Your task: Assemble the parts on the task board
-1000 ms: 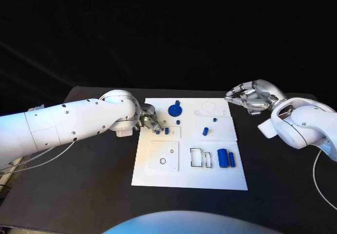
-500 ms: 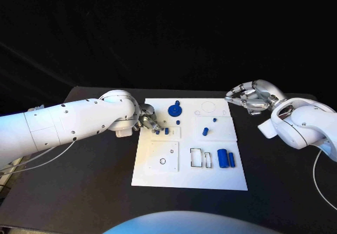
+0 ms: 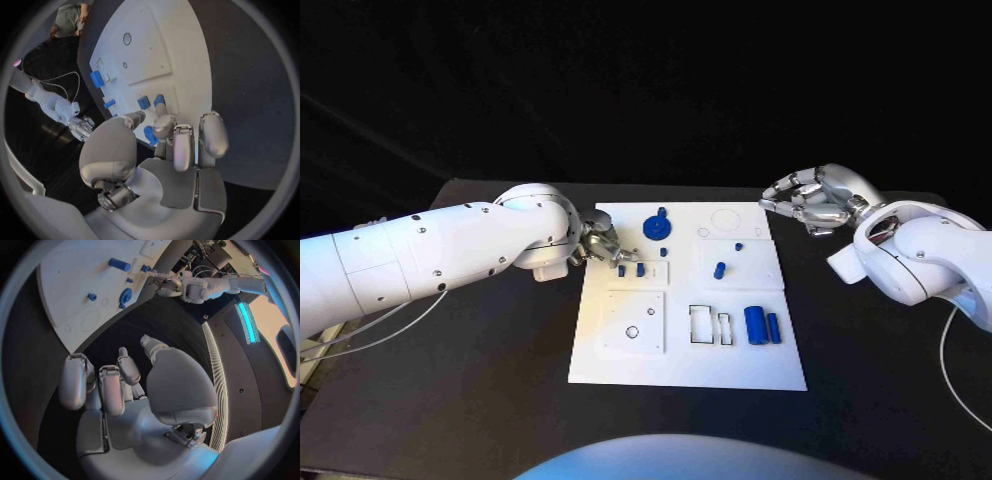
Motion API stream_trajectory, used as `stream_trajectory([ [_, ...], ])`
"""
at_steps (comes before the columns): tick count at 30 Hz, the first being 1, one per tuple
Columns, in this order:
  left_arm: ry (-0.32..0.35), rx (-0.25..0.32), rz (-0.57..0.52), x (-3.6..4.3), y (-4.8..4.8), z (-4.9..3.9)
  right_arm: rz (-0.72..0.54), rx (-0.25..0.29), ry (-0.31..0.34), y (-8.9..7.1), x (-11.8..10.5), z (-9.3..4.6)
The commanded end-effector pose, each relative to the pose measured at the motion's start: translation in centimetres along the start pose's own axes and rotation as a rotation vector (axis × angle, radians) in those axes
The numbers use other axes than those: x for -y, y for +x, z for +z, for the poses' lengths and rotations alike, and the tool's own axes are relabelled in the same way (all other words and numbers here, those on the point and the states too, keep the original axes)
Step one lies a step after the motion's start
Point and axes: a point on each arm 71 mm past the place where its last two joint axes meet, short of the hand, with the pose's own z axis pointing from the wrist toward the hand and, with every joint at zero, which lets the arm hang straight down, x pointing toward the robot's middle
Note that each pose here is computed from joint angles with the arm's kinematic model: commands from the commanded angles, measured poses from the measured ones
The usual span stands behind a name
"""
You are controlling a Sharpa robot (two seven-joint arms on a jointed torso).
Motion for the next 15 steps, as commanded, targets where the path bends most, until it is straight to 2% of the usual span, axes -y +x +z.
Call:
stream_trajectory([
  [1,0.040,0.060,-0.055,0.37,-0.75,-0.33,-0.001,0.004,-0.005,0.0,0.0,0.0],
  [5,0.092,0.124,-0.131,0.72,-1.67,-0.69,-0.001,0.004,-0.005,0.0,0.0,0.0],
  [8,0.154,0.196,-0.183,1.10,-2.43,-0.90,-0.001,0.004,-0.005,0.0,0.0,0.0],
  [11,0.251,0.275,-0.201,1.91,-3.05,-1.01,-0.001,0.006,-0.004,-0.1,0.0,0.0],
  [12,0.258,0.279,-0.201,1.98,-3.07,-1.01,-0.001,0.006,-0.004,-0.1,0.0,0.0],
  [15,0.381,0.310,-0.183,3.08,-2.96,-0.96,-0.001,0.006,-0.005,-0.1,0.0,0.0],
])
